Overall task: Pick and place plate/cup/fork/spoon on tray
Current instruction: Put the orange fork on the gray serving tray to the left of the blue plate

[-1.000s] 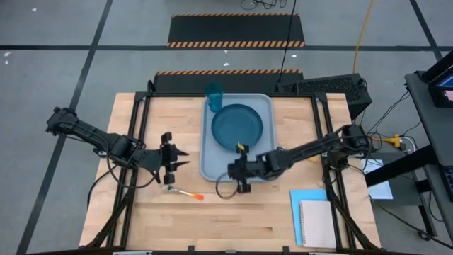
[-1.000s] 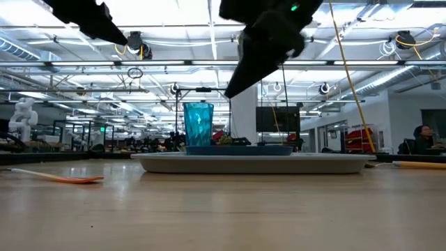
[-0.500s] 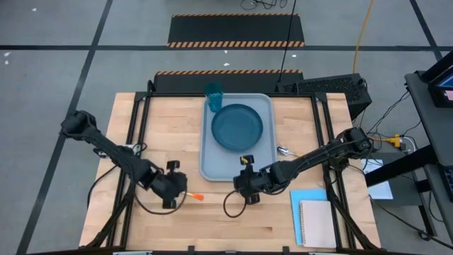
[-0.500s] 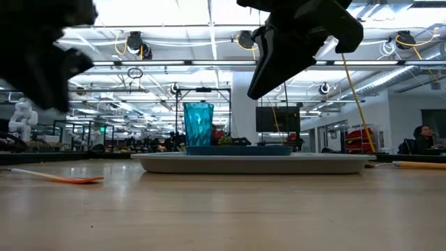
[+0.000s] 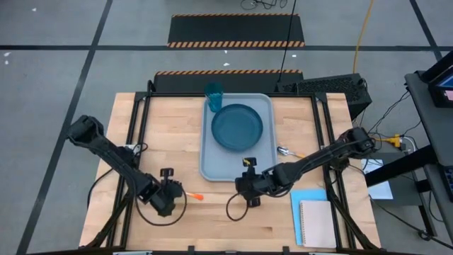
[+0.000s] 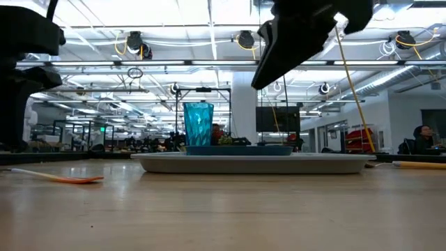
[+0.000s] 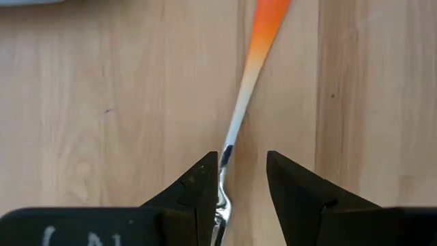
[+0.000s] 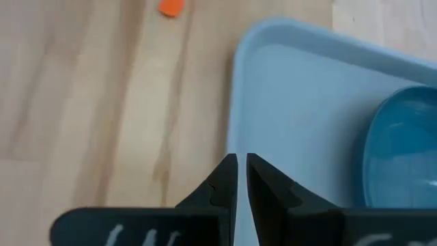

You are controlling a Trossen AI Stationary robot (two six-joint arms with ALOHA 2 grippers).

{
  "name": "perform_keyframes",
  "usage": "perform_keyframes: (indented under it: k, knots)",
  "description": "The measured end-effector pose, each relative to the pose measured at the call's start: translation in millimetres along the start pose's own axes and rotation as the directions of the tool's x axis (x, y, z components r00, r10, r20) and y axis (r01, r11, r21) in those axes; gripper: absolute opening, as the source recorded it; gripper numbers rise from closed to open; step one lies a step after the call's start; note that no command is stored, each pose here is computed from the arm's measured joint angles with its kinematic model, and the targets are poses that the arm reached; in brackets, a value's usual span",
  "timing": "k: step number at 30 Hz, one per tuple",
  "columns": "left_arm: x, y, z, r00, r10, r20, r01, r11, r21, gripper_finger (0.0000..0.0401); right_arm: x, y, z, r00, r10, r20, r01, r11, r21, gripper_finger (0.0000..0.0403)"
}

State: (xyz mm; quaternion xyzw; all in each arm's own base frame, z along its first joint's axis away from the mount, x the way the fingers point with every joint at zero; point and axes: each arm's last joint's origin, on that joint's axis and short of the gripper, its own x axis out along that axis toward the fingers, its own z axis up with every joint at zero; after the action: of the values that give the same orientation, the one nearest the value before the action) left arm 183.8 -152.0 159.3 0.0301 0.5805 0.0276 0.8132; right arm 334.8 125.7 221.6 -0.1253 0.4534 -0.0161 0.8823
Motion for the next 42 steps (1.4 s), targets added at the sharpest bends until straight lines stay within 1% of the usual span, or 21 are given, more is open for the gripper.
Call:
perform_keyframes:
  k: [6, 10, 17, 19, 22, 24, 27, 30, 33, 36, 39, 42]
  knots:
    - [7.5, 1.1, -8.0, 1.000, 0.014, 0.006, -0.014, 1.000, -0.002, 0.0130, -17.2, 9.1, 2.6, 0.998, 0.029, 0.053, -0.028, 0.999, -0.017, 0.0025]
    - [17.7, 4.5, -15.6, 1.000, 0.008, 0.019, -0.009, 1.000, 0.025, 0.0130, -26.2, 12.4, 5.1, 0.995, 0.043, 0.093, -0.042, 0.999, -0.021, 0.0025]
    - [29.0, 10.4, -26.0, 0.999, 0.013, 0.043, -0.015, 0.998, 0.053, 0.0129, -30.5, 13.2, 6.1, 0.993, 0.047, 0.110, -0.045, 0.999, -0.028, 0.0025]
    - [31.1, 11.5, -28.1, 0.999, 0.010, 0.045, -0.013, 0.998, 0.065, 0.0122, -30.6, 13.2, 6.4, 0.993, 0.048, 0.112, -0.044, 0.998, -0.033, 0.0025]
    - [32.3, 12.4, -28.6, 0.999, 0.010, 0.045, -0.014, 0.997, 0.081, 0.0095, -30.8, 13.2, 7.9, 0.991, 0.043, 0.128, -0.037, 0.998, -0.050, 0.0025]
    - [32.8, 13.9, -27.7, 0.998, 0.021, 0.052, -0.025, 0.997, 0.077, 0.0074, -31.3, 12.5, 11.6, 0.986, 0.008, 0.167, 0.002, 0.998, -0.064, 0.0025]
    - [33.8, 17.1, -26.0, 0.996, 0.053, 0.073, -0.060, 0.994, 0.090, 0.0042, -33.2, 10.8, 20.8, 0.964, -0.057, 0.259, 0.073, 0.996, -0.051, 0.0025]
    - [34.4, 20.1, -22.9, 0.994, 0.071, 0.085, -0.077, 0.994, 0.078, 0.0016, -34.4, 8.0, 30.6, 0.936, -0.076, 0.345, 0.087, 0.996, -0.015, 0.0025]
    - [34.1, 24.2, -19.1, 0.990, 0.101, 0.103, -0.106, 0.993, 0.052, 0.0013, -32.1, 5.3, 37.0, 0.915, -0.087, 0.395, 0.087, 0.996, 0.018, 0.0025]
    - [30.6, 30.6, -12.2, 0.982, 0.144, 0.124, -0.151, 0.987, 0.049, 0.0028, -25.2, 1.2, 41.6, 0.898, -0.105, 0.427, 0.094, 0.995, 0.045, 0.0025]
    - [18.5, 33.4, 5.0, 0.971, 0.129, 0.200, -0.136, 0.991, 0.020, 0.0028, -11.9, -3.6, 40.1, 0.885, -0.125, 0.449, 0.103, 0.992, 0.074, 0.0025]
    - [12.2, 37.7, 14.7, 0.967, 0.127, 0.219, -0.132, 0.991, 0.010, 0.0012, 3.2, -6.7, 37.1, 0.869, -0.146, 0.472, 0.110, 0.989, 0.103, 0.0032]
